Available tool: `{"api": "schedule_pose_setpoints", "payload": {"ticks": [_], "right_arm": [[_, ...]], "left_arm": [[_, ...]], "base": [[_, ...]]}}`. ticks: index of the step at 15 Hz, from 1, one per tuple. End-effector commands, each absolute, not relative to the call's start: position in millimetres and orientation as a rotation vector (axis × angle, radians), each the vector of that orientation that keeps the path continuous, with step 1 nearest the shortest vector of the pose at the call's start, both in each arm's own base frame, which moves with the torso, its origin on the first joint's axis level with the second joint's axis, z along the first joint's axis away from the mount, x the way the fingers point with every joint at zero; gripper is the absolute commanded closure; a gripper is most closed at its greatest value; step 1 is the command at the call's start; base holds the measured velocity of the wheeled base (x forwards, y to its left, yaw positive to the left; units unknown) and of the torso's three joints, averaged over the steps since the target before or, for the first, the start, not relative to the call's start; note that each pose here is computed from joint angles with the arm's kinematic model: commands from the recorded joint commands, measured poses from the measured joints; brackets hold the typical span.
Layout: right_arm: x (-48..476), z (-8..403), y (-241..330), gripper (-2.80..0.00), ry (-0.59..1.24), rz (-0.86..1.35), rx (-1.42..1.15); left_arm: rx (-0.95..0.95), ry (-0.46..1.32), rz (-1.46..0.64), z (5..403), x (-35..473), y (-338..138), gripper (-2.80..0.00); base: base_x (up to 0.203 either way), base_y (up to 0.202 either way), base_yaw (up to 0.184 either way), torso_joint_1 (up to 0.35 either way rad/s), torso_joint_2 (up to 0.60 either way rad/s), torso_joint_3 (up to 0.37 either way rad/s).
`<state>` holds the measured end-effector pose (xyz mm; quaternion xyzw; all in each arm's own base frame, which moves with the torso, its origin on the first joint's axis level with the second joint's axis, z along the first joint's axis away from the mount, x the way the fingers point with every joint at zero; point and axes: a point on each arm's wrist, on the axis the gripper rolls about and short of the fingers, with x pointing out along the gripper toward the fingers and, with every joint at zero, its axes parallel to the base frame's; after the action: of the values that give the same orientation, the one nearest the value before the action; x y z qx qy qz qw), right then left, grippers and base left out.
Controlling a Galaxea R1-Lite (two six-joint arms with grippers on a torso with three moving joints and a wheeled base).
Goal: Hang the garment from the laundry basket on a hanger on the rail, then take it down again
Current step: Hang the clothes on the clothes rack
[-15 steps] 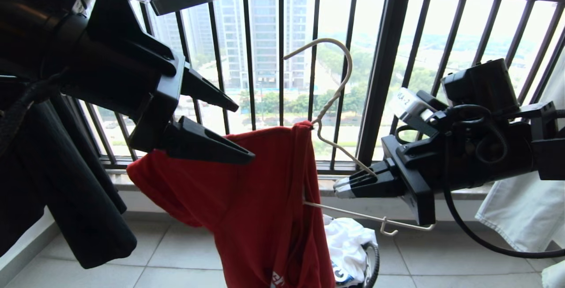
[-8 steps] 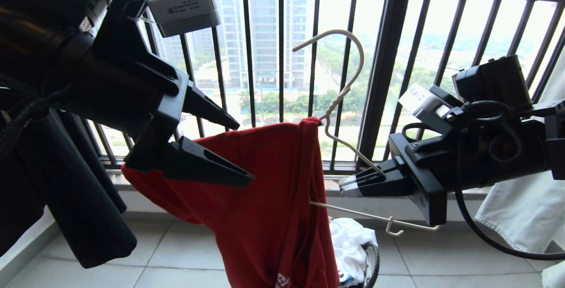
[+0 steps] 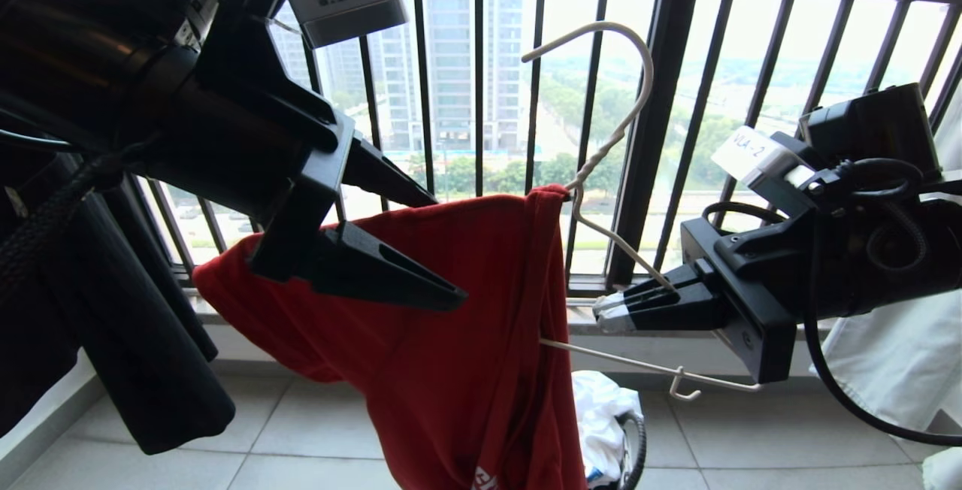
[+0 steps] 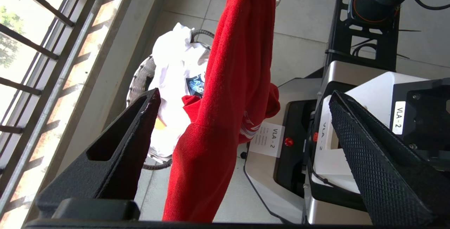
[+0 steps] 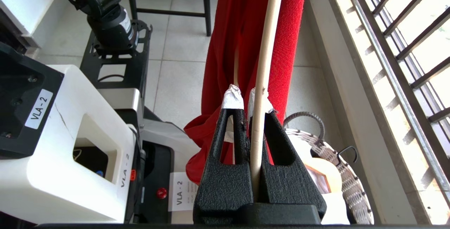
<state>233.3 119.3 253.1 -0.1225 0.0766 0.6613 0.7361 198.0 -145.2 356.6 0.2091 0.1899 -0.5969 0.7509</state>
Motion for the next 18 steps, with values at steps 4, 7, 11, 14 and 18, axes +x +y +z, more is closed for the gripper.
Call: {"api": "schedule_pose_setpoints", "payload": {"ticks": [4, 7, 11, 14, 18], "right_arm": [[229.6, 257.2, 115.7, 0.0, 0.146, 1.464, -0.265], [228.9, 257.3, 115.8, 0.0, 0.144, 1.472, -0.263], [227.0, 259.5, 115.0, 0.0, 0.131, 1.481, -0.261], [225.5, 260.5, 114.3, 0.0, 0.127, 1.482, -0.26], [225.3, 261.3, 114.2, 0.0, 0.124, 1.482, -0.258]], "left_arm": [[0.456, 0.408, -1.312, 353.3, 206.2, -152.3, -2.8], [0.455, 0.351, -1.303, 357.1, 209.8, -155.6, -2.8], [0.463, 0.323, -1.331, 358.4, 207.0, -163.8, -2.8], [0.463, 0.328, -1.334, 356.9, 208.4, -166.4, -2.8], [0.463, 0.325, -1.335, 356.8, 208.8, -167.2, -2.8]], "base": [[0.0, 0.0, 0.0, 0.0, 0.0, 0.0], [0.0, 0.0, 0.0, 0.0, 0.0, 0.0], [0.0, 0.0, 0.0, 0.0, 0.0, 0.0], [0.0, 0.0, 0.0, 0.0, 0.0, 0.0], [0.0, 0.0, 0.0, 0.0, 0.0, 0.0]]}}
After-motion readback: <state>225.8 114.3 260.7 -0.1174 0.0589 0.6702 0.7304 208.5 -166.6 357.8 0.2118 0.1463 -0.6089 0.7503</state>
